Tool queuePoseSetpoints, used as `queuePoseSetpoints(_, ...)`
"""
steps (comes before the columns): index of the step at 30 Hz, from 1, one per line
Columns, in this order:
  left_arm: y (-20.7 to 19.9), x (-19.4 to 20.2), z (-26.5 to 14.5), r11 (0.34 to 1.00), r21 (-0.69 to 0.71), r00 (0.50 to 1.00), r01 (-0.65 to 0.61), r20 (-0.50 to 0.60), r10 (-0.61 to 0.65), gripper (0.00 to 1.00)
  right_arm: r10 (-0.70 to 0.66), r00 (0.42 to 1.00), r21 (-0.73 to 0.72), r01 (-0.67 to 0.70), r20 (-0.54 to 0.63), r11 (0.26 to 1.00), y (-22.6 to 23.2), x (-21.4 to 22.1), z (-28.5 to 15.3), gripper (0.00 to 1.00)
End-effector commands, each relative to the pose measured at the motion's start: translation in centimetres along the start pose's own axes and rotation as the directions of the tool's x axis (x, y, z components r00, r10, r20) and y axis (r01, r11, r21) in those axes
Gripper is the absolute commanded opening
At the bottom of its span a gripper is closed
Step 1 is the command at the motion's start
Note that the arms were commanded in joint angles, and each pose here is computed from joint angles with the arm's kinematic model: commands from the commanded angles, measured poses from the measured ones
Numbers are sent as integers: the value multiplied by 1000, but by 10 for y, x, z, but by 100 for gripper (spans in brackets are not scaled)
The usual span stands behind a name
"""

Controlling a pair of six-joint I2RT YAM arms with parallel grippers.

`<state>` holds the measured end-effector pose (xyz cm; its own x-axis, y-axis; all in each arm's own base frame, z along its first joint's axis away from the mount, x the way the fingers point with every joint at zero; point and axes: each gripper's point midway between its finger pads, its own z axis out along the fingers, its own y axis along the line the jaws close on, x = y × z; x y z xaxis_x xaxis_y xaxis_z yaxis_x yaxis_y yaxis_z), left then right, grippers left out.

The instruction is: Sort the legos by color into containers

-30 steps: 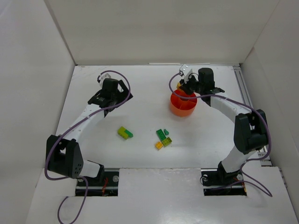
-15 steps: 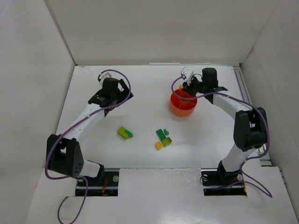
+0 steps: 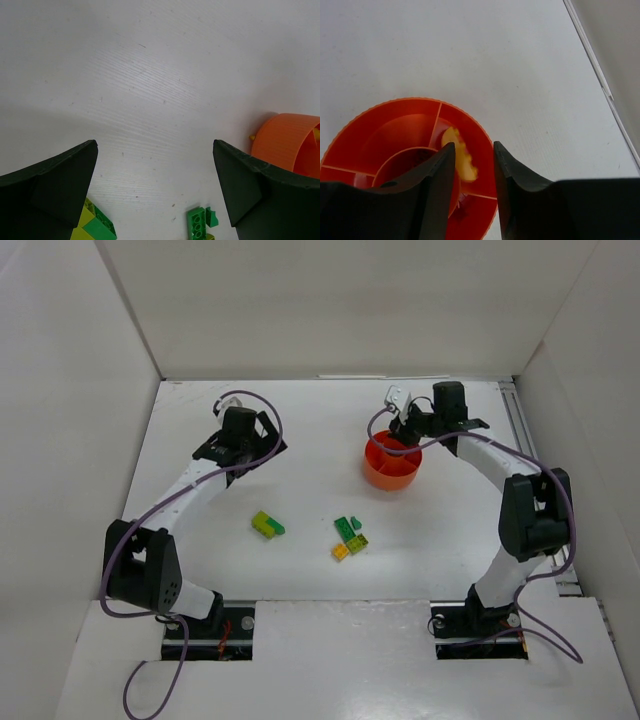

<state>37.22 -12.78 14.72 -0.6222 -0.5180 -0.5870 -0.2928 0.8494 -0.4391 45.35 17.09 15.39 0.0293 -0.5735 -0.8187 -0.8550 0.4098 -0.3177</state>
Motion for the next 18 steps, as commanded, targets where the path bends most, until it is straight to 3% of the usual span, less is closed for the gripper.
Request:
queuePoseSetpoints(1,-21,-28,-9,998,64,997,0,71,-4,99,-29,999,-62,31,26,998,9,-10,3,43)
queuePoseSetpoints(3,-24,-31,-11,998,70,997,0,78,-6,99,-21,1000,-55,22,18,998,6,-9,5,53)
queuePoseSetpoints(8,-22,-29,-11,998,64,997,-9,72,5,99,-10,1000,-21,10,3,1000,-2,-9,3,51)
queuePoseSetpoints(14,-24,-32,-16,998,70,997,-9,79,3,99,0,1000,173,-2,14,985,-31,-41,-26,51)
queuePoseSetpoints(18,-26,-30,-26,995,100,997,-18,77,10,99,15,1000,287,-19,14,958,-31,-69,-49,59)
